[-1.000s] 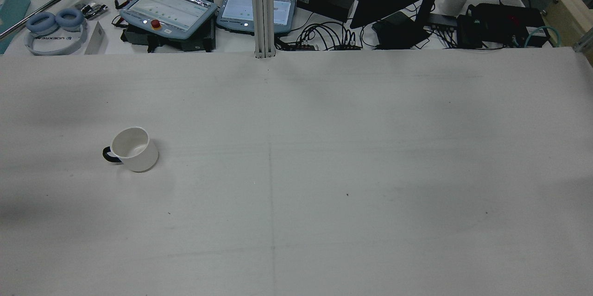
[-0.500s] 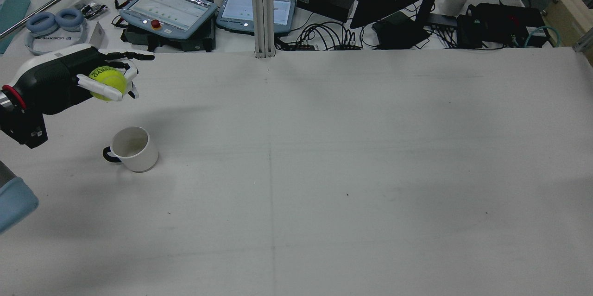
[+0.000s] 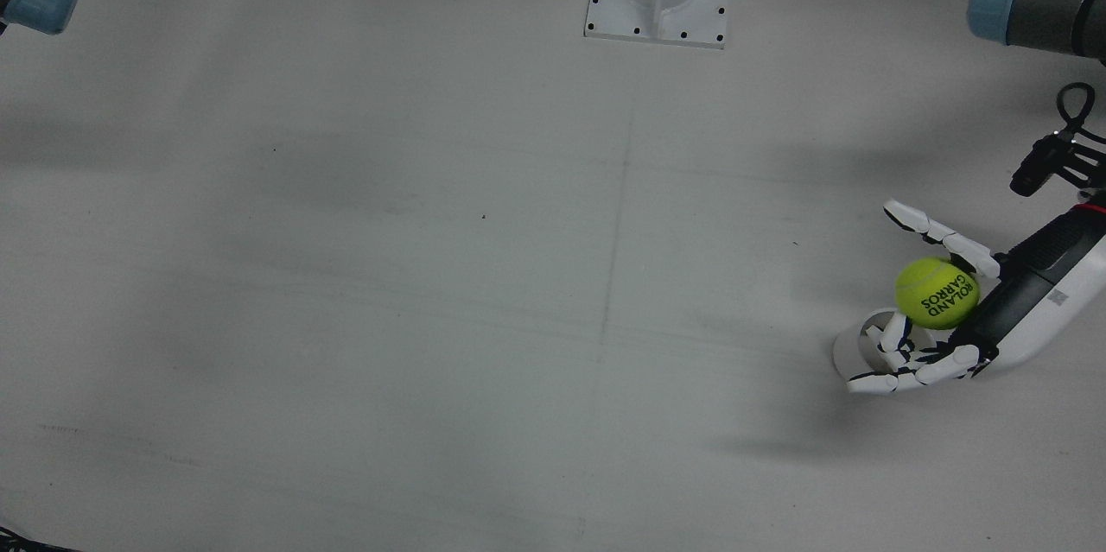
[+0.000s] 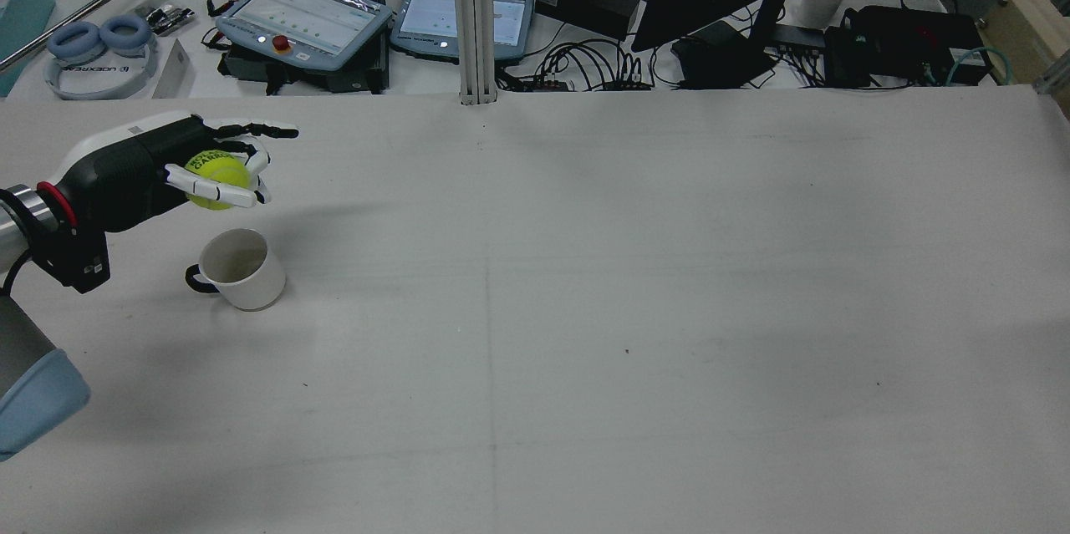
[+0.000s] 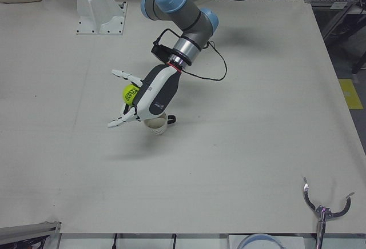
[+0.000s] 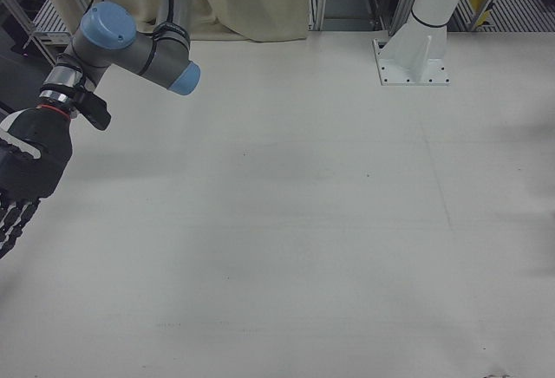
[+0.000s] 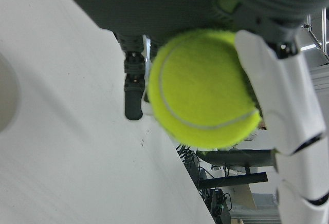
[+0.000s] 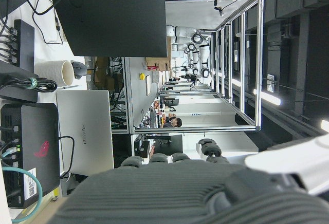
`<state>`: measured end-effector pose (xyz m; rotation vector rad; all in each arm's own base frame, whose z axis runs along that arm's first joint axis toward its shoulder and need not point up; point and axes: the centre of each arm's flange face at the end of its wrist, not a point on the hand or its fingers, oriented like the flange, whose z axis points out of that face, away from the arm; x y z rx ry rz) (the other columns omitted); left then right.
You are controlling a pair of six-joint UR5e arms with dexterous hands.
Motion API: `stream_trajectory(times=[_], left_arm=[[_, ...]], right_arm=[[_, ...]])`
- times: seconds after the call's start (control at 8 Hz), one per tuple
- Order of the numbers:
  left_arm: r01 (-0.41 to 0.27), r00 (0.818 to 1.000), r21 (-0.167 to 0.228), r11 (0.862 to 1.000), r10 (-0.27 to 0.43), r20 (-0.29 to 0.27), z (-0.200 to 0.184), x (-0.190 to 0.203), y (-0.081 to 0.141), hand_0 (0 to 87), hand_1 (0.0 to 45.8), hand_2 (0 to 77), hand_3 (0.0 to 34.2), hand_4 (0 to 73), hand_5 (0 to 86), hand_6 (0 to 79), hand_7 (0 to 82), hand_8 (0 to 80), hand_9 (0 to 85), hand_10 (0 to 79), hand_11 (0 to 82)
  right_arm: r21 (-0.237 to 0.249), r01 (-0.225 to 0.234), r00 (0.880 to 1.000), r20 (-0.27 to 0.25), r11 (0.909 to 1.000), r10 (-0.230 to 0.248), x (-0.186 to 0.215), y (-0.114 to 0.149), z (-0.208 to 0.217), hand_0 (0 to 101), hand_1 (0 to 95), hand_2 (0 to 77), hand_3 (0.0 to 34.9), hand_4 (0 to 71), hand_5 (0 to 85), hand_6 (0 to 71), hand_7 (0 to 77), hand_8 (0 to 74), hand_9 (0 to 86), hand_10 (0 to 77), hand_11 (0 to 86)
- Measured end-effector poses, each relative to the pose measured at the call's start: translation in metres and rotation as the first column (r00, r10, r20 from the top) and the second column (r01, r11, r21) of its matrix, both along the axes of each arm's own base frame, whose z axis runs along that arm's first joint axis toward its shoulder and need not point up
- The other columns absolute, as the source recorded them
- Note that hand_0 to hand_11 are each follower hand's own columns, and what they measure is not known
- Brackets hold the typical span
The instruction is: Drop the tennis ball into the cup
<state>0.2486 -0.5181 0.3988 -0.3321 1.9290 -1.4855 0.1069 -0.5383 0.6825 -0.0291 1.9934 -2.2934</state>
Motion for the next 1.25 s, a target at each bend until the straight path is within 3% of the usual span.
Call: stream_trajectory(times=[0.12, 0.25, 0.38, 0.5, 0.62, 0.75, 0.88, 1.0, 1.12, 1.25], left_arm=[[-0.002, 1.0, 0.0, 1.0, 0.002, 0.007, 0.005, 0.003, 0.0, 47.2, 11.4, 22.4, 0.0, 22.4, 13.6, 43.6, 67.1, 52.4, 66.0, 28.9, 42.0], [-0.003, 1.0, -0.001, 1.0, 0.003, 0.011, 0.009, 0.004, -0.001, 47.1, 12.0, 22.4, 0.0, 21.8, 12.0, 43.6, 67.1, 52.9, 66.0, 26.7, 39.3], [-0.003, 1.0, -0.004, 1.0, 0.003, 0.014, 0.017, 0.005, -0.002, 46.7, 16.9, 22.4, 0.0, 19.6, 7.6, 30.5, 73.6, 42.0, 66.0, 24.0, 36.5], [-0.003, 1.0, -0.006, 1.0, 0.003, 0.016, 0.026, 0.005, -0.002, 42.9, 14.2, 28.9, 0.0, 20.7, 9.3, 26.2, 67.1, 42.0, 63.8, 24.0, 32.2], [-0.003, 1.0, -0.004, 1.0, 0.003, 0.015, 0.033, 0.005, -0.002, 41.1, 3.8, 24.0, 0.0, 11.4, 1.1, 14.7, 57.8, 33.3, 56.2, 12.5, 21.3], [-0.002, 1.0, 0.002, 1.0, 0.002, 0.01, 0.037, 0.005, -0.002, 44.0, 10.9, 13.6, 0.0, 11.4, 1.1, 14.7, 57.8, 33.3, 56.2, 12.5, 21.3], [-0.003, 1.0, 0.007, 1.0, 0.002, 0.006, 0.038, 0.005, -0.002, 44.0, 16.9, 6.0, 0.0, 6.5, 0.5, 0.5, 45.3, 20.2, 45.3, 0.0, 6.5], [-0.003, 1.0, 0.01, 1.0, 0.003, 0.002, 0.038, 0.005, -0.002, 42.6, 14.2, 12.5, 0.0, 2.7, 0.0, 0.0, 4.9, 0.0, 15.3, 0.0, 0.5], [-0.001, 1.0, 0.013, 1.0, 0.001, -0.007, 0.035, 0.003, -0.002, 42.5, 14.2, 14.7, 0.0, 2.7, 0.0, 0.0, 8.2, 0.0, 2.2, 0.0, 0.5], [0.021, 1.0, 0.022, 1.0, -0.021, -0.02, 0.028, -0.011, -0.007, 41.5, 15.3, 16.9, 0.0, 1.1, 0.5, 0.0, 7.1, 0.0, 1.1, 0.0, 0.5]], right_arm=[[0.0, 0.0, 1.0, 0.0, 1.0, 0.0, 0.0, 0.0, 0.0, 0, 0.5, 0.5, 0.0, 0.0, 0.0, 0.0, 0.0, 0.0, 0.0, 0.0, 0.5], [0.0, 0.0, 1.0, 0.001, 1.0, 0.0, 0.0, 0.0, 0.0, 0, 0.5, 0.5, 0.0, 0.0, 0.0, 0.0, 0.0, 0.0, 0.0, 0.0, 0.5], [-0.001, 0.0, 1.0, 0.0, 1.0, 0.0, 0.0, 0.0, 0.0, 0, 0.5, 0.5, 0.0, 0.0, 0.0, 0.0, 0.0, 0.0, 0.0, 0.0, 0.5], [-0.001, 0.0, 1.0, 0.0, 1.0, 0.0, 0.0, 0.0, 0.0, 0, 0.5, 0.5, 0.0, 0.0, 0.0, 0.0, 0.0, 0.0, 0.0, 0.0, 0.5], [0.0, 0.0, 1.0, 0.0, 1.0, 0.0, 0.0, 0.0, 0.0, 0, 0.5, 0.5, 0.0, 0.0, 0.0, 0.0, 0.0, 0.0, 0.0, 0.0, 0.5], [0.0, 0.0, 1.0, 0.0, 1.0, 0.0, 0.0, 0.0, 0.0, 0, 0.5, 0.5, 0.0, 0.0, 0.0, 0.0, 0.0, 0.0, 0.0, 0.0, 0.5], [0.0, 0.0, 1.0, 0.0, 1.0, 0.0, 0.0, 0.0, 0.0, 0, 0.5, 0.5, 0.0, 0.0, 0.0, 0.0, 0.0, 0.0, 0.0, 0.0, 0.5], [0.0, 0.0, 1.0, 0.0, 1.0, 0.0, 0.0, 0.0, 0.0, 0, 0.5, 0.5, 0.0, 0.0, 0.0, 0.0, 0.0, 0.0, 0.0, 0.0, 0.5], [0.0, 0.0, 1.0, 0.0, 1.0, 0.0, 0.0, 0.0, 0.0, 0, 0.5, 0.5, 0.0, 0.0, 0.0, 0.0, 0.0, 0.0, 0.0, 0.0, 0.5], [0.001, 0.0, 1.0, 0.0, 1.0, 0.0, 0.0, 0.0, 0.0, 0, 0.5, 0.5, 0.0, 0.0, 0.0, 0.0, 0.0, 0.0, 0.0, 0.0, 0.5]])
